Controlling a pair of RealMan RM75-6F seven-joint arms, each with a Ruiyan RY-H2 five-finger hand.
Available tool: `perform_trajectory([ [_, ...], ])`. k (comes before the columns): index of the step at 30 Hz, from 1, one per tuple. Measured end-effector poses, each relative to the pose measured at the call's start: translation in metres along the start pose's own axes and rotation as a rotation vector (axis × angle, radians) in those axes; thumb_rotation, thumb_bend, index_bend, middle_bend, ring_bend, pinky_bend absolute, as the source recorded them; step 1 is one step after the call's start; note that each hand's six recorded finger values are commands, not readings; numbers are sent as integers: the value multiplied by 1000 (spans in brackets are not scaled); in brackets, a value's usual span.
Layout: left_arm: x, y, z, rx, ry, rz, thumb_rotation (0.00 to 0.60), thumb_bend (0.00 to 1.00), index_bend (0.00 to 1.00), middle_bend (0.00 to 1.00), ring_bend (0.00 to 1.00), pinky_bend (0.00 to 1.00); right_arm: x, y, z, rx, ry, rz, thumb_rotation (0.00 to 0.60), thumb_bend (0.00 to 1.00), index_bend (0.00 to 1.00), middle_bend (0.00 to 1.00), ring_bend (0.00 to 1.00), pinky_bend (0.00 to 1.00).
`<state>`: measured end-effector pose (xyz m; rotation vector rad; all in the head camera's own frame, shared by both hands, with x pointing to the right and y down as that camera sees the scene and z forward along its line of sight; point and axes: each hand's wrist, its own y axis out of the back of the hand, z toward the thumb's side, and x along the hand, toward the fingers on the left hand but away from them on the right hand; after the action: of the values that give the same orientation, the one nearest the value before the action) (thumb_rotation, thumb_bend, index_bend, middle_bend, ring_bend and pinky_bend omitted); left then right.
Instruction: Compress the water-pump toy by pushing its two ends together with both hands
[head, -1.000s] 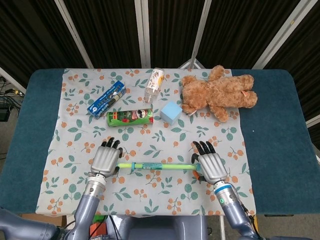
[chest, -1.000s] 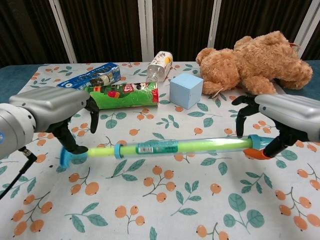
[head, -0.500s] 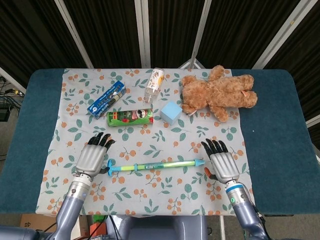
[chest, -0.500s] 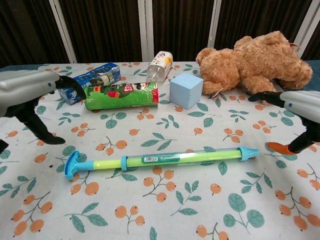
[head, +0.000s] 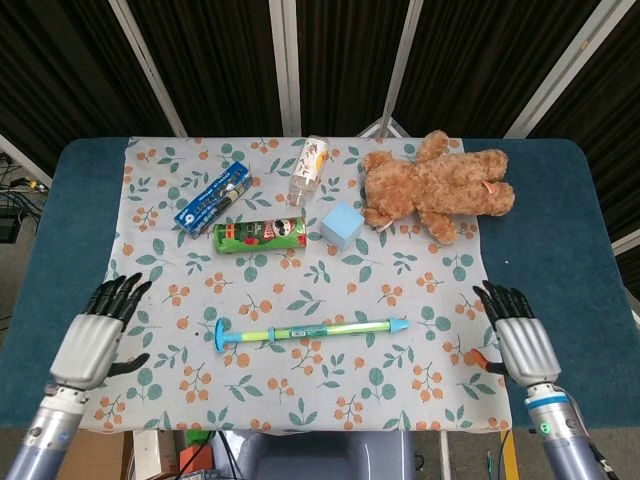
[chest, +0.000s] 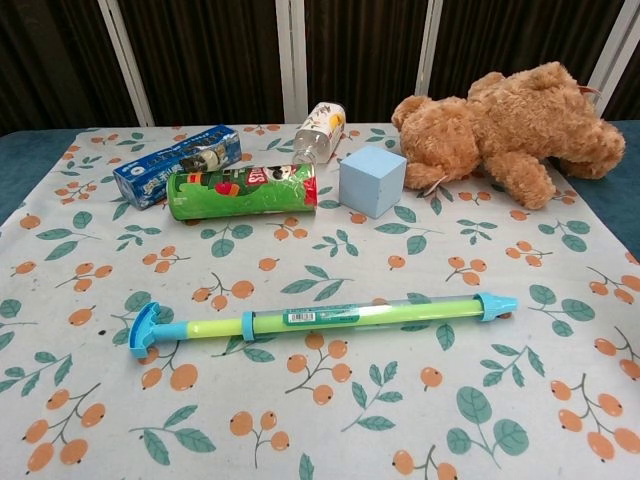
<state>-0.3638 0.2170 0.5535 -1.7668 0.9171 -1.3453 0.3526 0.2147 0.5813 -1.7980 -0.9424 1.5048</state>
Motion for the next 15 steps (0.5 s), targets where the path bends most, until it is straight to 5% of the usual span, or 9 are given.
perform_trajectory([
  [8,-58,0,-53,7,75,-1,600,67,0,0,0,62,44,19,-38,15,-28,-102,600,276,0,0,0,0],
  [15,-83,15,-81,20,108,78,600,67,0,0,0,34,84,28,-69,-3,-65,-160,600,276,0,0,0,0],
])
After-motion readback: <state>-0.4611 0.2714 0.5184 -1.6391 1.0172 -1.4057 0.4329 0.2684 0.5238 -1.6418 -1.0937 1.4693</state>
